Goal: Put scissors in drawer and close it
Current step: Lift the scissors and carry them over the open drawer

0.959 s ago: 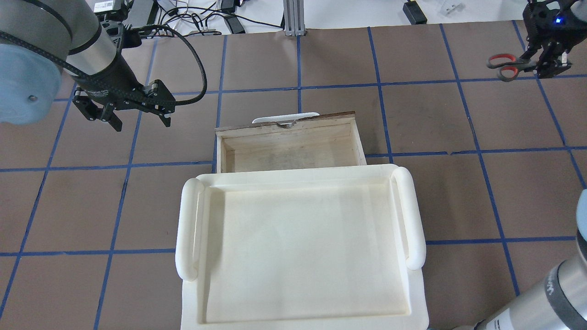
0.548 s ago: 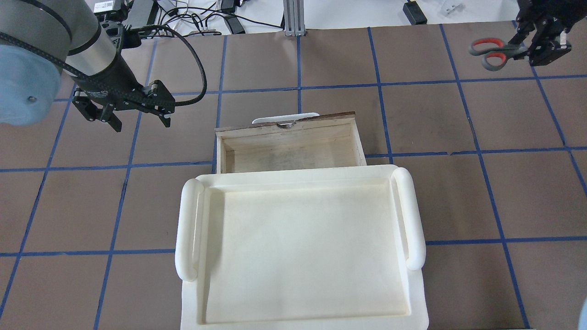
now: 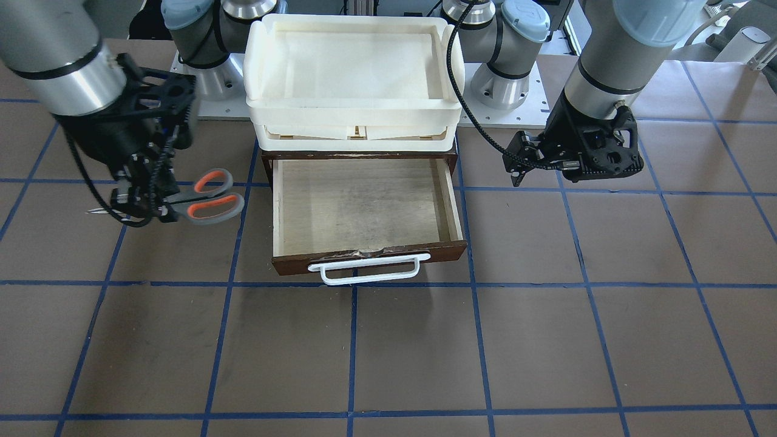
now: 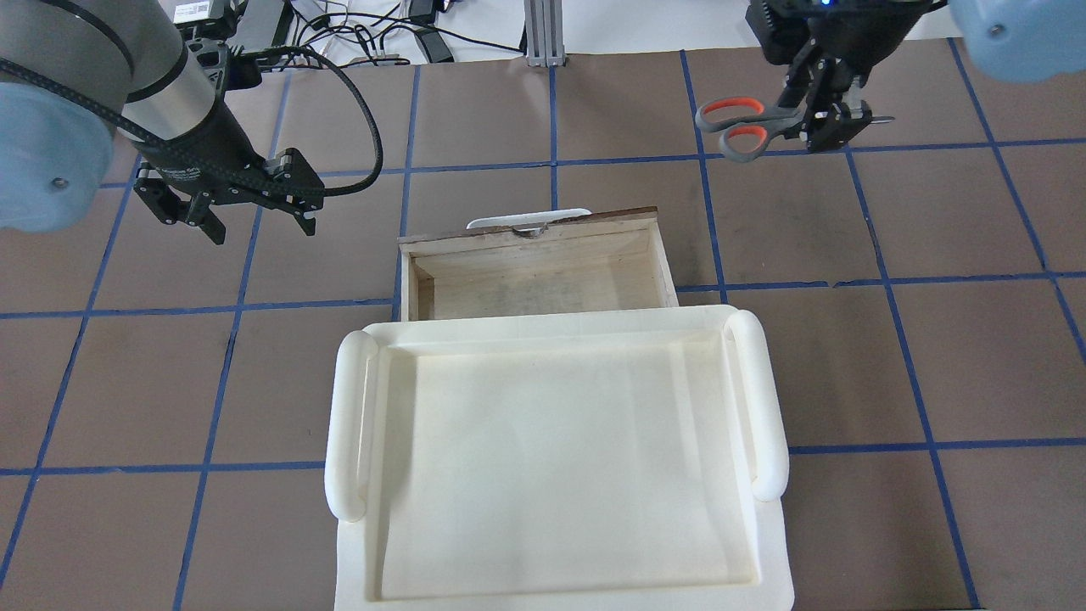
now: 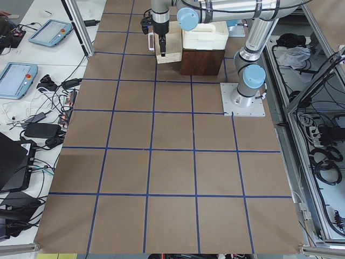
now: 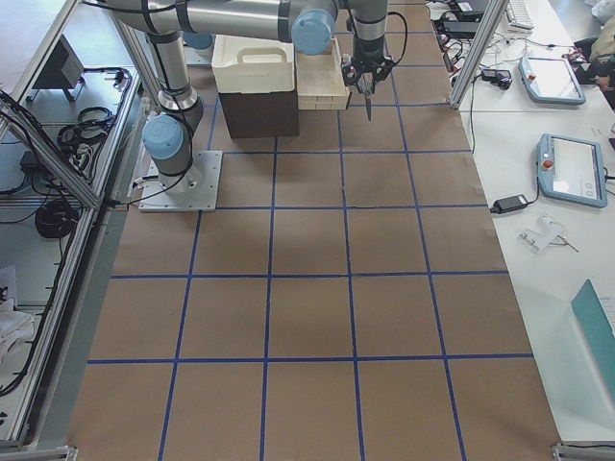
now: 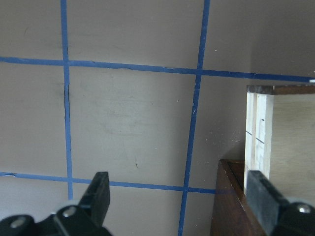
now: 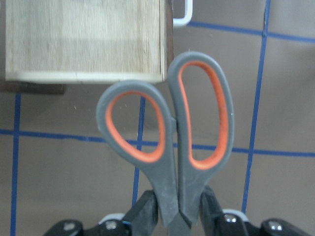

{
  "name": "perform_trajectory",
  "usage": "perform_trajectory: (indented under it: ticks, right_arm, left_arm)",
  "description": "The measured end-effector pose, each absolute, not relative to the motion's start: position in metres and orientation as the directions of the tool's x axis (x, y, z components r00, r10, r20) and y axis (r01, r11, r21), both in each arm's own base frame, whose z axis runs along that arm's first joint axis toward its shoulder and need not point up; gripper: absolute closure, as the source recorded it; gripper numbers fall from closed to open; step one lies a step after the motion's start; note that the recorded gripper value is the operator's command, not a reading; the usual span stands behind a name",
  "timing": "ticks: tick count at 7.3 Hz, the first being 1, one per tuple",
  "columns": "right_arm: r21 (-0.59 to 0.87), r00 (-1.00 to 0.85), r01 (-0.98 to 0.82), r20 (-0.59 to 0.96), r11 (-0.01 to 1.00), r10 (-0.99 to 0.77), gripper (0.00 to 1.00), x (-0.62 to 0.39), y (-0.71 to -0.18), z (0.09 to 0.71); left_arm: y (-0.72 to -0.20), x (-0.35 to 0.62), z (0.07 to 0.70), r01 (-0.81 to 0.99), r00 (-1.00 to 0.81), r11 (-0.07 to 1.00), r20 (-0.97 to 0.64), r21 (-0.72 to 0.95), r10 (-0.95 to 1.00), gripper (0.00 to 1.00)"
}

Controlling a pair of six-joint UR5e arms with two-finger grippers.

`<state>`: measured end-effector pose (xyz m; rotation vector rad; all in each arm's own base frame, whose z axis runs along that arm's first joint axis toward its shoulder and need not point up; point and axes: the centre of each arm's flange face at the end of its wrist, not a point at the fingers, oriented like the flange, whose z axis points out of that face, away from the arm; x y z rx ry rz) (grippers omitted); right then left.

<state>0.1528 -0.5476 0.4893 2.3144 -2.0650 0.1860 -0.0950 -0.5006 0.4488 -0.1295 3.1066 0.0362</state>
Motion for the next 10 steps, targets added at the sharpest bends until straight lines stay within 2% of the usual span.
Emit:
perform_trajectory:
  ticks: [4, 8, 10]
  right_arm:
    - [-0.034, 0.270, -0.961, 0.095, -0.274, -0.958, 0.94, 0.312, -0.499, 0.429]
    - [0.018, 0.270, -0.963, 0.072, -0.270, -0.960, 0.93, 0.399, -0.477, 0.367]
    - [0.032, 0.239, -0.971, 0.067, -0.238, -0.969, 0.85, 0.406, -0.478, 0.355]
  left_arm:
    - [-0.502, -0.095, 0.450, -0.084, -0.996, 0.996, -0.033, 0.011, -0.083, 0.00]
    - [-0.502, -0.095, 0.447, -0.084, -0.996, 0.996, -0.034, 0.015, -0.083, 0.00]
    - [-0.501, -0.095, 0.447, -0.084, -0.996, 0.996, -0.034, 0.012, -0.083, 0.00]
